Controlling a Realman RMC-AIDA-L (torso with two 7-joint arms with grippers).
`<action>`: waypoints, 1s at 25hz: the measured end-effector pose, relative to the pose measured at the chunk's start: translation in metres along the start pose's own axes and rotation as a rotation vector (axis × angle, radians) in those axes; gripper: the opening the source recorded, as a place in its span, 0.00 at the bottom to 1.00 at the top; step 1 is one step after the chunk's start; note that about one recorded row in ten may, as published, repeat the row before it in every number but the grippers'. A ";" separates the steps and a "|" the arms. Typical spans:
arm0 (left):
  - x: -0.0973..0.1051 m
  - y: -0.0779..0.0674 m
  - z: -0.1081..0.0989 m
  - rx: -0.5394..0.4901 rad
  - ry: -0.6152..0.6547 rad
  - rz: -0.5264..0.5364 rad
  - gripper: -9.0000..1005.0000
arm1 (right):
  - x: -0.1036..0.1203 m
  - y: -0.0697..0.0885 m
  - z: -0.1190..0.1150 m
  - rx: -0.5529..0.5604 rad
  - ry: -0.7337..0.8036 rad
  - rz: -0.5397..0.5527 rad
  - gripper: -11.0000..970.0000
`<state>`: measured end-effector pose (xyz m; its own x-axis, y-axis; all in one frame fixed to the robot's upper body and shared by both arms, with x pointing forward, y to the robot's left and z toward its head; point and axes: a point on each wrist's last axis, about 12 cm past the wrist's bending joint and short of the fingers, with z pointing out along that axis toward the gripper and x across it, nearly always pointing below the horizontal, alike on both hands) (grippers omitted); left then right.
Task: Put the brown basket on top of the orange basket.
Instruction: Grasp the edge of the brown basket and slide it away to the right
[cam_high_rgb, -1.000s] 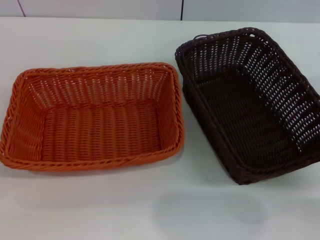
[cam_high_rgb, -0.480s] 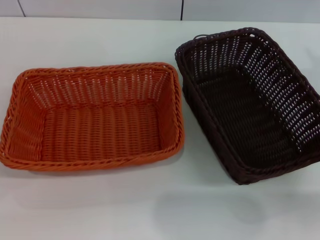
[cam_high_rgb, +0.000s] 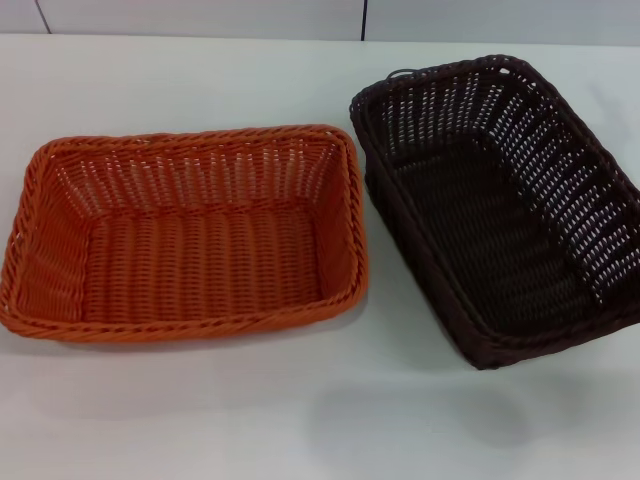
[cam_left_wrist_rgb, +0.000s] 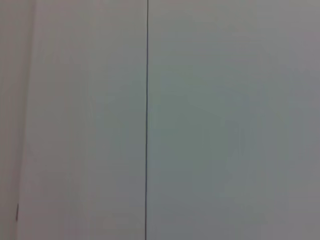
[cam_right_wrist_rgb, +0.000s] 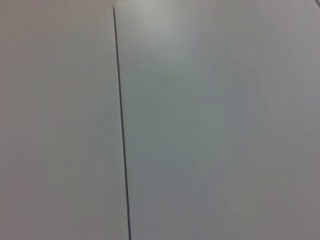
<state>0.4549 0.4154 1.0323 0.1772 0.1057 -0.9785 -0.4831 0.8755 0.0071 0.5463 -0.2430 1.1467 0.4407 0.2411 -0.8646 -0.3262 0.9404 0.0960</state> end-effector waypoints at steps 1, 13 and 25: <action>0.000 0.000 0.000 0.000 0.000 0.000 0.76 | -0.001 0.001 0.004 -0.001 0.022 -0.005 0.85; 0.000 0.001 0.000 -0.001 0.001 0.001 0.76 | -0.033 0.035 0.072 -0.018 0.464 -0.042 0.85; 0.000 0.001 0.003 -0.008 0.004 0.000 0.76 | -0.053 0.066 0.115 -0.116 1.090 -0.258 0.85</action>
<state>0.4568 0.4177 1.0330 0.1738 0.1035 -0.9793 -0.4896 0.8719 0.0053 0.5975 -0.1660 1.2551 -0.4415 -0.3490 -0.8266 -0.4317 0.8903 -0.1453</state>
